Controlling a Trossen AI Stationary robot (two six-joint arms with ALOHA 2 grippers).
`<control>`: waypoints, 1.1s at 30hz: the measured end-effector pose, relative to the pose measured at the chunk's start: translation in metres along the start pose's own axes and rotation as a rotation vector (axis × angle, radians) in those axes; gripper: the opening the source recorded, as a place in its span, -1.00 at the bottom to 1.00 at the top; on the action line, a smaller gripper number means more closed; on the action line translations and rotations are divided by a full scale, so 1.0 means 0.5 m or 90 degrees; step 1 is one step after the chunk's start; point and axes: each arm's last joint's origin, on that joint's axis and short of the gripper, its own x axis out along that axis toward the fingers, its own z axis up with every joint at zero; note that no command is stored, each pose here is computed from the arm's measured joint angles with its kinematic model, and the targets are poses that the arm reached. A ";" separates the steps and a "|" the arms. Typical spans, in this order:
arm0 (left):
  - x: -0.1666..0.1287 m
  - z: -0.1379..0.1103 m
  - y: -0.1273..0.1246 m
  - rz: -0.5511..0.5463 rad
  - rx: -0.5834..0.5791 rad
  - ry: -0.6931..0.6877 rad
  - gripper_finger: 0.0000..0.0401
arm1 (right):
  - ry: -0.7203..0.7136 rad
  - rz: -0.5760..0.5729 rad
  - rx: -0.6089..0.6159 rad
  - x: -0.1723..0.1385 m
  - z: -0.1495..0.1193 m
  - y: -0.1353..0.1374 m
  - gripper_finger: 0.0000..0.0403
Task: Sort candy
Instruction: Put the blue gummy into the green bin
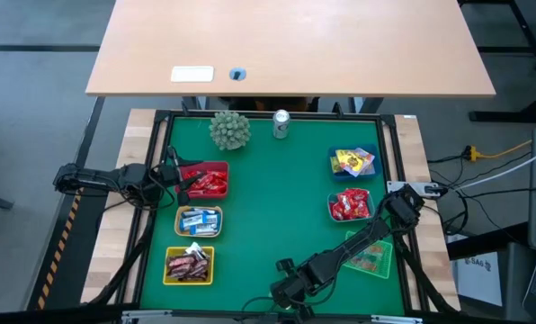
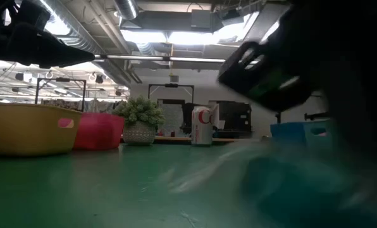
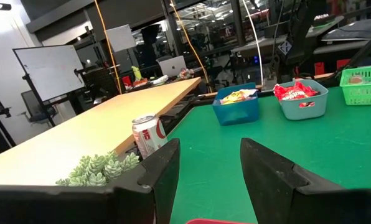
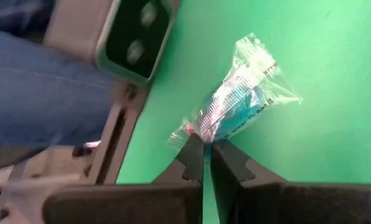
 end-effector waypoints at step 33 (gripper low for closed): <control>0.000 0.000 0.000 0.000 0.000 0.000 -0.22 | 0.286 -0.123 0.018 -0.334 -0.215 0.077 -0.97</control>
